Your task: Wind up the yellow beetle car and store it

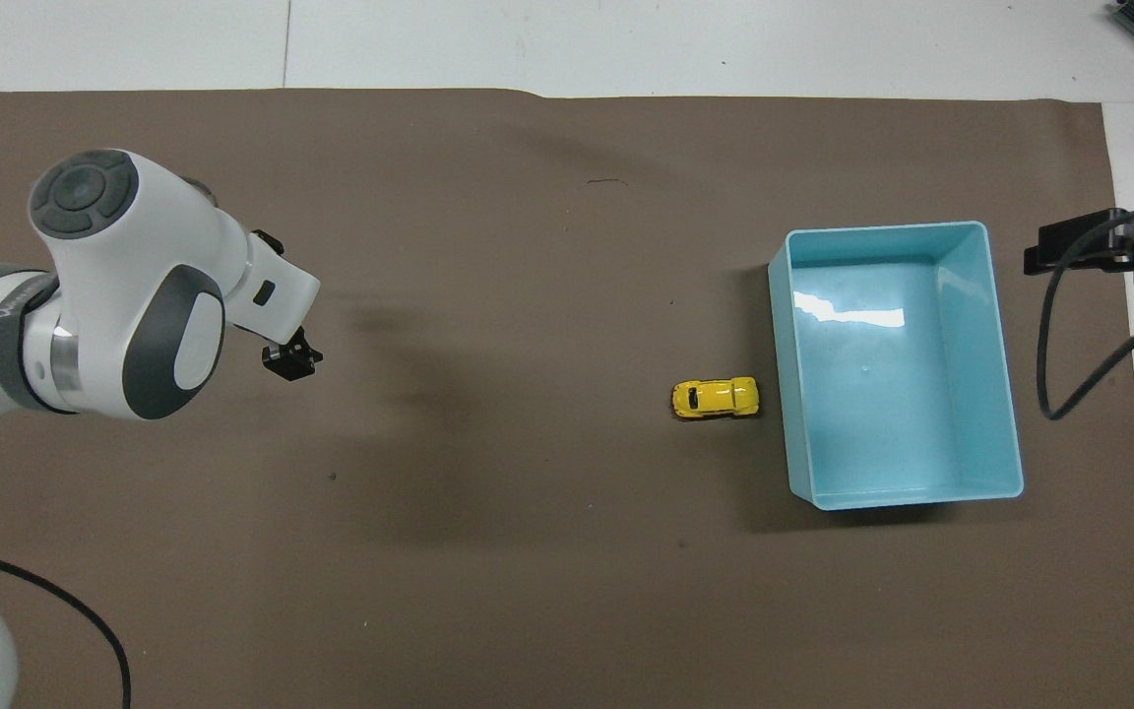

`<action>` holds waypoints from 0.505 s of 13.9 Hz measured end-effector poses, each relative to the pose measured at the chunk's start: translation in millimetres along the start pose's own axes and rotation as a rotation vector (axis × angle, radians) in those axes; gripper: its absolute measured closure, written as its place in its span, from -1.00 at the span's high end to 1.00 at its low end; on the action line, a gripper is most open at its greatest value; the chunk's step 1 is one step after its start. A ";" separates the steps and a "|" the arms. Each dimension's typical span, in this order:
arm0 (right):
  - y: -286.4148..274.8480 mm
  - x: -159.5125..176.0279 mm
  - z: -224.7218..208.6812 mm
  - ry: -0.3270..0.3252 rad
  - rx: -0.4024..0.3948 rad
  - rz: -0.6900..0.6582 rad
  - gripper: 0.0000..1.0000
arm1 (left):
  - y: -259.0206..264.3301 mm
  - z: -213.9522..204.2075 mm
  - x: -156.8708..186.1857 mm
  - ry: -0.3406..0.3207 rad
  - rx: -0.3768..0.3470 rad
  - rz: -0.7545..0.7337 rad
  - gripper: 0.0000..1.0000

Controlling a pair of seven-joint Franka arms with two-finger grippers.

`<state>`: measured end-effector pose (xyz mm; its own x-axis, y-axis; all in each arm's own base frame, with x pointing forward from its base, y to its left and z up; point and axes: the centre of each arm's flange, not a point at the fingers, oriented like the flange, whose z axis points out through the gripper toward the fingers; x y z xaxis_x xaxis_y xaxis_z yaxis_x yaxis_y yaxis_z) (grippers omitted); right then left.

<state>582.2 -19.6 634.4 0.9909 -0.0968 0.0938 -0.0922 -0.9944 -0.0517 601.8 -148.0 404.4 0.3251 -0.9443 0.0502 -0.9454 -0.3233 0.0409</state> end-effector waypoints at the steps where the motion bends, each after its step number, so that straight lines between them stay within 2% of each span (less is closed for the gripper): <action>1: 0.0 0.0 0.0 0.000 0.000 0.000 1.00 | -3.3 -11.6 -6.7 0.007 0.014 -0.094 1.00; 7: 0.0 0.0 0.0 0.000 0.000 0.000 1.00 | -23.4 -92.3 -47.2 0.065 0.076 -0.605 1.00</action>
<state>582.2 -19.6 634.4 0.9909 -0.0968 0.0938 -0.0923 -0.9944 -0.0517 610.6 -90.2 493.1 0.8029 -0.5874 0.1010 -0.5912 -0.8064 0.0100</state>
